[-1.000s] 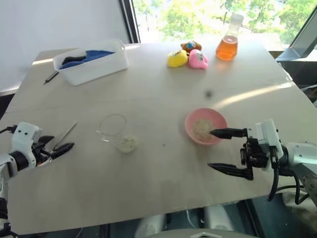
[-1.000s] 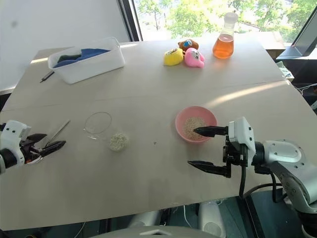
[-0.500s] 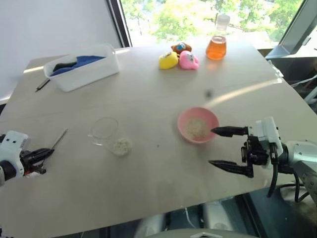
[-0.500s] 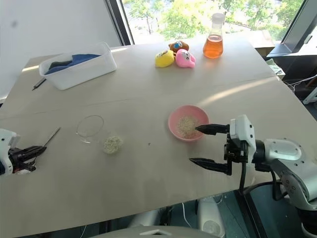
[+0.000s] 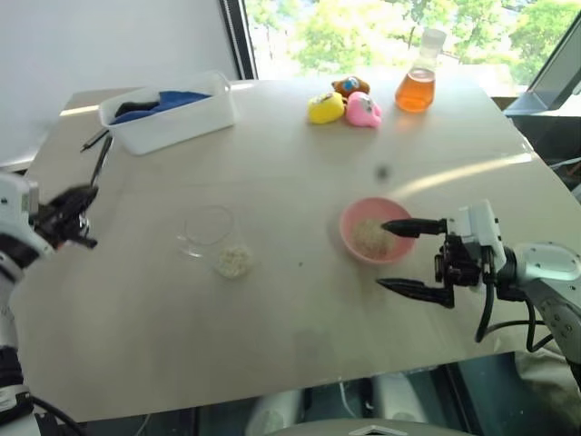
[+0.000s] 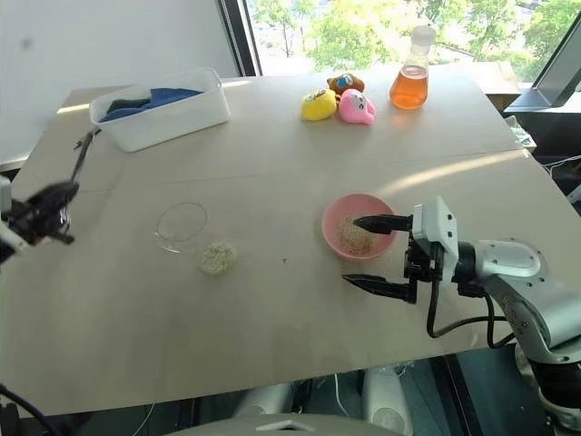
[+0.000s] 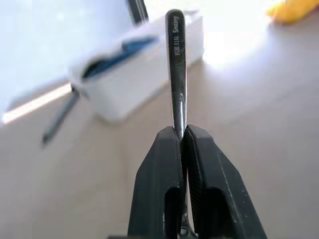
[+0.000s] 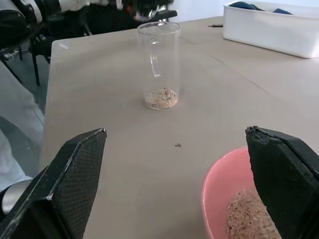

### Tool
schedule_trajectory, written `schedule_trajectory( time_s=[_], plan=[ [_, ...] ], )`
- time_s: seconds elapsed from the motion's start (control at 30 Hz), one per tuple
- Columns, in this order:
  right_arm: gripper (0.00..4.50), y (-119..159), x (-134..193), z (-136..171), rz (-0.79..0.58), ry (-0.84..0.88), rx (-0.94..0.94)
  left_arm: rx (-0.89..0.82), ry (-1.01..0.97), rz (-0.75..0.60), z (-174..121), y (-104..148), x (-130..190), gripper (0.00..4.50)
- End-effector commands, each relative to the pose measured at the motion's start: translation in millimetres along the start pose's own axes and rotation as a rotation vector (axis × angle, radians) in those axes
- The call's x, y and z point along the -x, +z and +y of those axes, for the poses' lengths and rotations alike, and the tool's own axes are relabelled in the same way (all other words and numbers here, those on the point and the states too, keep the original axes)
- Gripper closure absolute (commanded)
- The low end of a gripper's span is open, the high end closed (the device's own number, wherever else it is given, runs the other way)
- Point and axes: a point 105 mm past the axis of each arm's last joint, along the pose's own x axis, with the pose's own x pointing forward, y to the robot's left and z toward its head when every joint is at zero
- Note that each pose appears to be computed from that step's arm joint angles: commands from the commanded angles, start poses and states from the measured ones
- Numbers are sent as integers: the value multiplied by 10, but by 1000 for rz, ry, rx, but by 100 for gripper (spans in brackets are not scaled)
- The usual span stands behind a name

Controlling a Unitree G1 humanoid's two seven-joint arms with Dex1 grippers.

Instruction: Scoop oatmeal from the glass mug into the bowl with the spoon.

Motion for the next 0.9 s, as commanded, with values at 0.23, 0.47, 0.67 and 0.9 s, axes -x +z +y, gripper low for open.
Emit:
schedule_trajectory(
  time_s=[0.23,0.47,0.67,0.9],
  plan=[
    [0,679,-281,-542,-156,-195,20,-251,-202,-327,-719,1394,-412,449],
    [0,1386,-692,-707,-353,-227,-194,-290,-387,-471,-1482,1842,-524,449],
    [0,1670,-807,-850,-499,-240,-360,-255,-512,-523,-1764,2022,-476,449],
    [0,1889,-798,-890,-599,-218,-414,-266,-548,-502,-1832,2007,-456,449]
  ],
)
